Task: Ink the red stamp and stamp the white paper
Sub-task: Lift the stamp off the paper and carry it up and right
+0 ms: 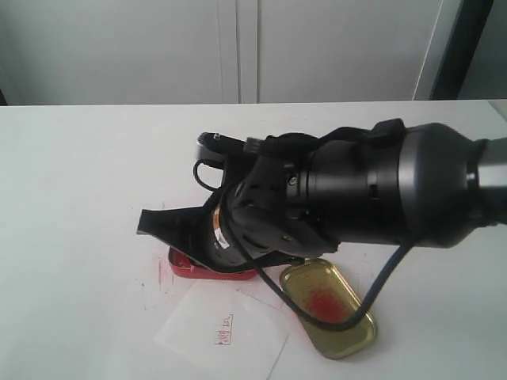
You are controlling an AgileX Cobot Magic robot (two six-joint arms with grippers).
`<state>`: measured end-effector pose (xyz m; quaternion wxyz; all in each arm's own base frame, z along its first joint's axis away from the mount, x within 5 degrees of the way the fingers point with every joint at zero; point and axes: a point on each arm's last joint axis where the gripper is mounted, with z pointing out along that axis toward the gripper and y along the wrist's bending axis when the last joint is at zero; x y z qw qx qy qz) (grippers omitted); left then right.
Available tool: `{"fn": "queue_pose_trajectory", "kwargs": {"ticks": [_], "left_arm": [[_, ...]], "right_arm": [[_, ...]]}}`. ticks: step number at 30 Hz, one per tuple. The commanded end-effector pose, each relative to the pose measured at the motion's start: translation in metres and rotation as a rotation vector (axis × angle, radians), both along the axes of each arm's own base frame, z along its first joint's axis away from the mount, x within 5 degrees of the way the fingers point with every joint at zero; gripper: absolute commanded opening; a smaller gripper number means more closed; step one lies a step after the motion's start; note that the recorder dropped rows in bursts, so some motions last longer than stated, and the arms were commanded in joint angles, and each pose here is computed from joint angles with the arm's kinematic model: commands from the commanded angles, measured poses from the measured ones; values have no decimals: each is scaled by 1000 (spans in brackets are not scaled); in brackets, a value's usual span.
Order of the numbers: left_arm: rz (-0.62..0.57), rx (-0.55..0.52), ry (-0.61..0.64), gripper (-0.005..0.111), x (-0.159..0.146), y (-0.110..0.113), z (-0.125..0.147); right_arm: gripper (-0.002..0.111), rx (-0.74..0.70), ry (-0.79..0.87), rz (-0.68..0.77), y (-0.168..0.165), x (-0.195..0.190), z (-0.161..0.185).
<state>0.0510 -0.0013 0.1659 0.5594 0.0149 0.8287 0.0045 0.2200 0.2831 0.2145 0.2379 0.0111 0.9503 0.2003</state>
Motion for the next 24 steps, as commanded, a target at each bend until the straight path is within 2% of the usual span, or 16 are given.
{"fn": "queue_pose_trajectory", "kwargs": {"ticks": [1, 16, 24], "left_arm": [[2, -4, 2, 0, 0, 0, -1], [2, -4, 2, 0, 0, 0, -1], [2, -4, 2, 0, 0, 0, -1]], "right_arm": [[0, 2, 8, 22, -11, 11, 3], [0, 36, 55, 167, -46, 45, 3], [0, 66, 84, 202, -78, 66, 3]]}}
